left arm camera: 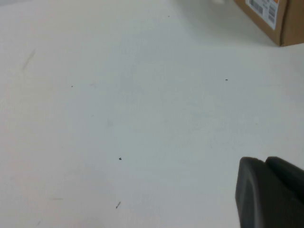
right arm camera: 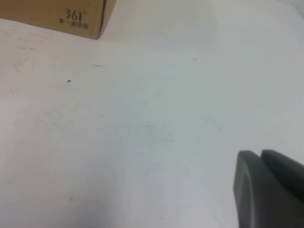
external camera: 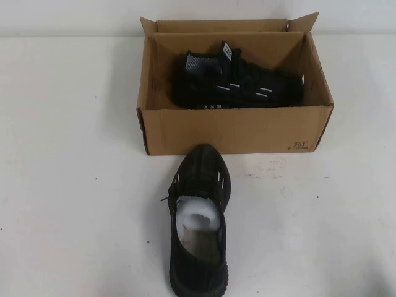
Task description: Put shoes into padded shoe box
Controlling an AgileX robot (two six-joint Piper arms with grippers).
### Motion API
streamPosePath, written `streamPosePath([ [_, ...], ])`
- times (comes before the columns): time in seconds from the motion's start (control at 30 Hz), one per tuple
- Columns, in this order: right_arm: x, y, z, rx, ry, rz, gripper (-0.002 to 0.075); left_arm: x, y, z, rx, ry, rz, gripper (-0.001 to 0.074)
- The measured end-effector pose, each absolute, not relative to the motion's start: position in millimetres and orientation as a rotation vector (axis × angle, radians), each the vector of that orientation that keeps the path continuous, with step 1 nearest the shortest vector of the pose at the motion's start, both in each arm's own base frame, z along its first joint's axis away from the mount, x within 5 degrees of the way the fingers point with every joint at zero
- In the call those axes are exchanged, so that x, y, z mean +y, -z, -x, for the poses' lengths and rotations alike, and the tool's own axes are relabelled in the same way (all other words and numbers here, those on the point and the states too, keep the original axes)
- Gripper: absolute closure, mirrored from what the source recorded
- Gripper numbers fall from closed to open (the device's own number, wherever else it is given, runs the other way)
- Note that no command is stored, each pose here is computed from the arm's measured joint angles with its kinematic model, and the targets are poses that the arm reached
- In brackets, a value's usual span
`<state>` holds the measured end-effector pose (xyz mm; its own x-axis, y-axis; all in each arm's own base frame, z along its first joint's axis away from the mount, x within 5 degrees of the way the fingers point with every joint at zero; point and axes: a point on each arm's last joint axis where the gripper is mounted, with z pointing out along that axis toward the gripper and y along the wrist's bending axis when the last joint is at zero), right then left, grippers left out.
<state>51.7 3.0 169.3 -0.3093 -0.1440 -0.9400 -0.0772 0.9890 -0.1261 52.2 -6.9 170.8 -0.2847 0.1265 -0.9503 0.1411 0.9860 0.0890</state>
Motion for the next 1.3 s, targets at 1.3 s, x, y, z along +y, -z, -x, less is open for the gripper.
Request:
streamPosePath([
  [1.3,3.0,-169.3,-51.7,1.887,0.067,0.160,0.0734,-8.4,-173.8,-52.9,1.837,0.092,-0.119,0.0739],
])
